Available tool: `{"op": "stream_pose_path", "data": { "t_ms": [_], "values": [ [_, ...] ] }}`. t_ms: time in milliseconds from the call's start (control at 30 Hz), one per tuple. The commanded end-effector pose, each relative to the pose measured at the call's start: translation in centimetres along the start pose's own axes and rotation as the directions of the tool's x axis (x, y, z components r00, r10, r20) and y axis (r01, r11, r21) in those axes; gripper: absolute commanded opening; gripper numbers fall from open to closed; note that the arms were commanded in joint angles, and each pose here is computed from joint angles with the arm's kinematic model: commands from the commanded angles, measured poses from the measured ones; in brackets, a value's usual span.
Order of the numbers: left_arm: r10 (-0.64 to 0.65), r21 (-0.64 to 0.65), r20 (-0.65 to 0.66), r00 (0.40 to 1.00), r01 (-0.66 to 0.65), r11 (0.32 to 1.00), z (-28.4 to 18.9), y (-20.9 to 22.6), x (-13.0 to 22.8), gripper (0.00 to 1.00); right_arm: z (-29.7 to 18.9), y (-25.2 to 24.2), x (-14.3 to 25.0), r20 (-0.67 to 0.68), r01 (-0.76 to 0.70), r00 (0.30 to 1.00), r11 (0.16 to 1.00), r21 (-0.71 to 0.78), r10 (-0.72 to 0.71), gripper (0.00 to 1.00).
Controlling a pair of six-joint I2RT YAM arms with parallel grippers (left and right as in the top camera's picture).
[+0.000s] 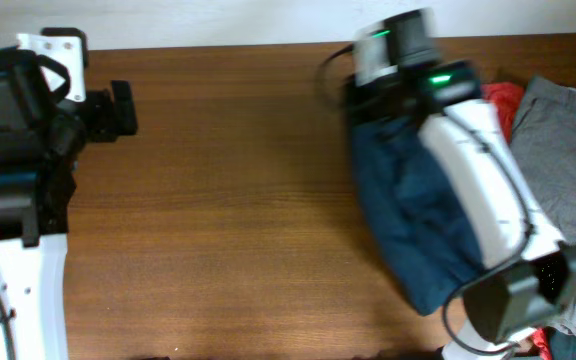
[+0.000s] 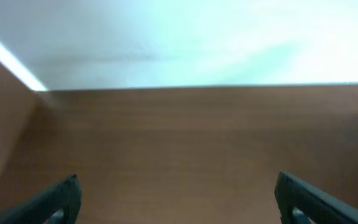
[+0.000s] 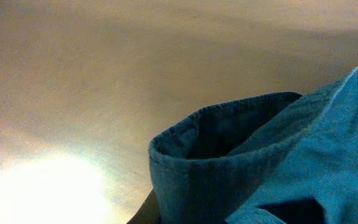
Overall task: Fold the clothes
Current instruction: 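Drag the navy shorts left onto the table center with the right gripper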
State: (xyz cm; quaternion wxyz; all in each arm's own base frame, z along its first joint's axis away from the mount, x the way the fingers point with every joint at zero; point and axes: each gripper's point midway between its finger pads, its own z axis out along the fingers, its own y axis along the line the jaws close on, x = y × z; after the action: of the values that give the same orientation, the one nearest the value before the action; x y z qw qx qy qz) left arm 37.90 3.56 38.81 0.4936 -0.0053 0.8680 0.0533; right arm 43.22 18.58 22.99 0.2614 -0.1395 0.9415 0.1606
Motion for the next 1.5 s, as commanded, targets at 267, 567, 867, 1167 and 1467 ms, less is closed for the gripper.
{"op": "stream_pose_path", "data": {
  "t_ms": [267, 567, 867, 1167, 1467],
  "values": [
    [-0.025, -0.191, 0.164, 0.986, 0.057, 0.98, -7.8, 4.6, -2.9, 0.99, 11.7, 21.5, 11.7, -0.202, 0.336, 0.892, 0.893, -0.299, -0.404, 0.2],
    [-0.073, -0.178, 0.059, 0.996, 0.083, 0.98, -5.8, 4.3, -0.7, 0.99, 10.7, 24.2, 15.5, -0.219, 0.512, 0.824, 0.853, -0.105, -0.522, 0.36],
    [-0.073, 0.155, -0.352, 0.933, 0.135, 0.979, 4.4, -2.1, 7.0, 0.99, 7.1, 8.0, 8.9, -0.282, 0.161, 0.954, 0.967, 0.198, -0.101, 0.48],
    [0.063, 0.267, -0.826, 0.56, 0.29, 0.919, 12.3, -7.9, 21.7, 0.96, 2.8, -4.8, 6.7, -0.297, -0.335, 0.89, 0.938, 0.083, 0.345, 0.53],
    [0.354, 0.483, -0.852, 0.386, 0.317, 0.816, 14.7, -14.2, 29.5, 0.84, -0.4, -13.4, 8.8, -0.286, -0.493, 0.799, 0.849, 0.193, 0.529, 0.55]
  ]
}}
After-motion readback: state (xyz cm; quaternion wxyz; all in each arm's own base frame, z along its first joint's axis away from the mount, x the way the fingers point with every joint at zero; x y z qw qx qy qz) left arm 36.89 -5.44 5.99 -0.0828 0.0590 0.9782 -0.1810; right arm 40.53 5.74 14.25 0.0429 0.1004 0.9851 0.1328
